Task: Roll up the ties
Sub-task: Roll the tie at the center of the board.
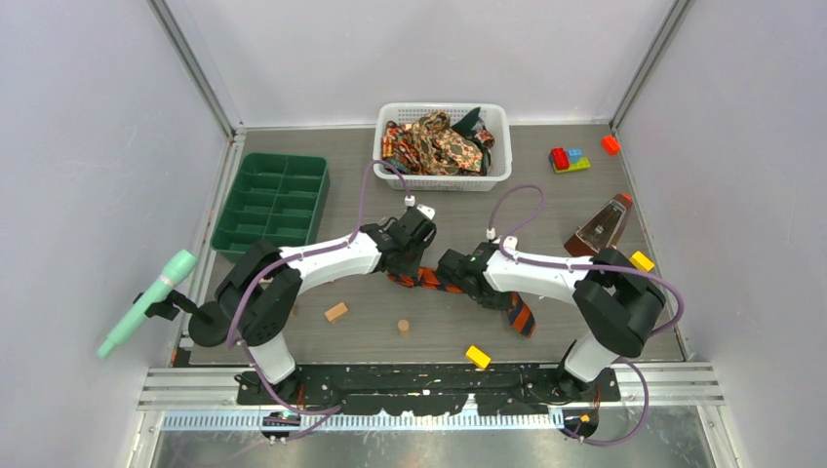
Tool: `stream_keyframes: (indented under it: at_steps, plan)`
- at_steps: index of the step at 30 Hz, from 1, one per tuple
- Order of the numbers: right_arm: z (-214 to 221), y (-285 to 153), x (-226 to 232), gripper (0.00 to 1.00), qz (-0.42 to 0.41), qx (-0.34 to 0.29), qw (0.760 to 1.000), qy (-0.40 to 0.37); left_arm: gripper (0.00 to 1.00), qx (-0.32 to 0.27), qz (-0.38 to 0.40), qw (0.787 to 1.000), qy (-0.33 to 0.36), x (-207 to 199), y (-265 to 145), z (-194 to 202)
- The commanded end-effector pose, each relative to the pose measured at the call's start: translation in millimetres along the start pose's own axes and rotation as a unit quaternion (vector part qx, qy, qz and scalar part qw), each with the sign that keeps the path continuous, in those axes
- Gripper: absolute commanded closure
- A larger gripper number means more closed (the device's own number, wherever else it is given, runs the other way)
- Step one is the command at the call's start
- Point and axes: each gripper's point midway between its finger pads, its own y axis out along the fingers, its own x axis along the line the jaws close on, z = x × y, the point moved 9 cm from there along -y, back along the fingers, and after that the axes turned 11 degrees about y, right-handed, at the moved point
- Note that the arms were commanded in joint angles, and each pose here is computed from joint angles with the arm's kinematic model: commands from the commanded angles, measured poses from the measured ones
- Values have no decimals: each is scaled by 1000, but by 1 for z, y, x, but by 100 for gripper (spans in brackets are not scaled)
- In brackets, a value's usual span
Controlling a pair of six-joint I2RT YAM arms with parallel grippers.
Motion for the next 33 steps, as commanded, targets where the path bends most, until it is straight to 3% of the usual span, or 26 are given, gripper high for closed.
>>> stream_keyframes:
  at_steps: [1, 21, 26, 33]
  plan:
    - [-23, -1, -10, 92, 37, -44, 998, 2, 97, 12, 1, 1000, 1, -2, 8, 7]
    - [-82, 12, -19, 87, 71, -55, 995, 36, 98, 15, 3, 1000, 3, -2, 8, 9]
    - [-92, -7, -4, 83, -38, -40, 997, 60, 98, 15, 4, 1000, 2, -2, 7, 8]
    - [-92, -37, 9, 76, -222, 9, 972, 78, 94, -2, 1, 1000, -2, 0, -7, -2]
